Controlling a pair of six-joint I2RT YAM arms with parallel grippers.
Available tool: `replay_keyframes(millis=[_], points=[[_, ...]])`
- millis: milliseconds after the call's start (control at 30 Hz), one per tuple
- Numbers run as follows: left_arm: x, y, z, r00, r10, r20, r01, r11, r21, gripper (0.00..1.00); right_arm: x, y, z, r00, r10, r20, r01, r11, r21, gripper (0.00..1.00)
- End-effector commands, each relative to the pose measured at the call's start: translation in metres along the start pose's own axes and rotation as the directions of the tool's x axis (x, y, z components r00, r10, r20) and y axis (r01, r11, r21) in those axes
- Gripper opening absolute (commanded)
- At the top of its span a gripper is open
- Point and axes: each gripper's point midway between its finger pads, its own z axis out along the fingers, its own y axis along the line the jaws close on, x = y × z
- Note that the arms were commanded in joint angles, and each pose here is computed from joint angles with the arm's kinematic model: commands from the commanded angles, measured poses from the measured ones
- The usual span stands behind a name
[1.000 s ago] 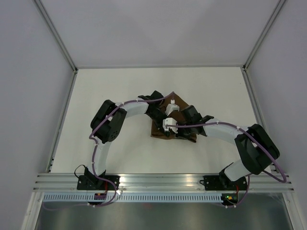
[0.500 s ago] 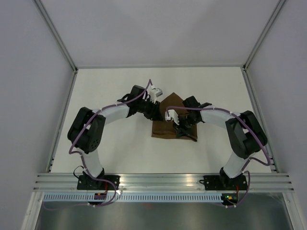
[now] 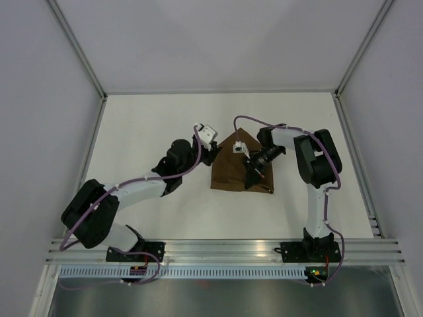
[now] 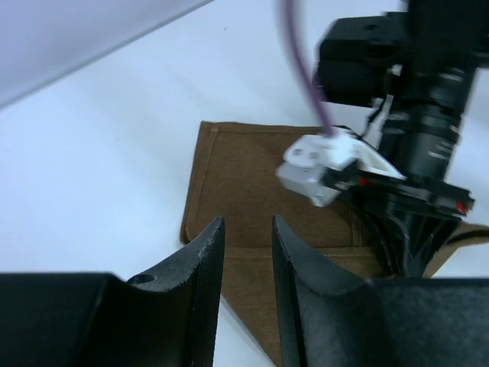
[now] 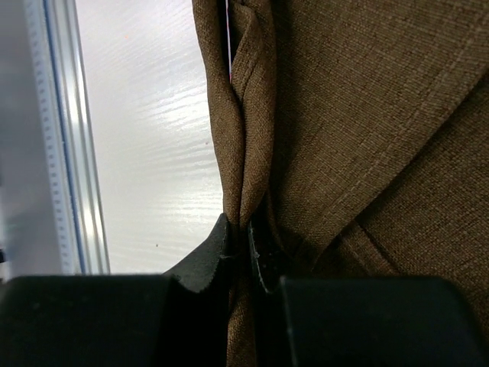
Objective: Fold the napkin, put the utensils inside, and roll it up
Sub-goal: Roll the napkin at the center of the board.
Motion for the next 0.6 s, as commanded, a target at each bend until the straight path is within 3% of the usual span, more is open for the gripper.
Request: replay_keyframes(millis=[0,67,100,133,300,433,567], points=[[-0.027,-0.015,-0.001,0.948,0.296,0.119,-0.287,0.954,-0.091,0.37,0.023,-0.009,0.000,0.998,0.029,-0.064,-0.032,0.998,-0.049,0.01],[-0.018,-0.023,-0.002,0.916,0.391,0.094,-0.383,0.919,-0.093,0.39,0.029,-0.011,0.001,0.995,0.073,-0.069,-0.078,0.994,-0.070,0.01],[-0.012,-0.037,-0.002,0.901,0.425,0.084,-0.421,0.905,-0.063,0.54,0.026,-0.013,0.000,0.995,0.073,-0.063,-0.077,0.994,-0.074,0.01],[-0.004,-0.043,0.000,0.887,0.457,0.066,-0.455,0.889,-0.046,0.59,0.027,-0.015,0.000,0.995,0.082,-0.062,-0.087,0.993,-0.077,0.01],[0.033,-0.092,0.000,0.746,0.665,0.021,-0.665,0.743,0.080,0.56,0.029,-0.019,0.001,0.990,0.124,-0.065,-0.129,0.987,-0.093,0.01],[0.066,-0.124,0.002,0.597,0.802,0.025,-0.793,0.586,0.168,0.58,0.033,-0.022,0.003,0.983,0.165,-0.080,-0.173,0.979,-0.109,0.01],[0.092,-0.147,0.001,0.542,0.839,0.047,-0.819,0.515,0.253,0.58,0.035,-0.024,0.005,0.977,0.193,-0.089,-0.203,0.972,-0.122,0.00]])
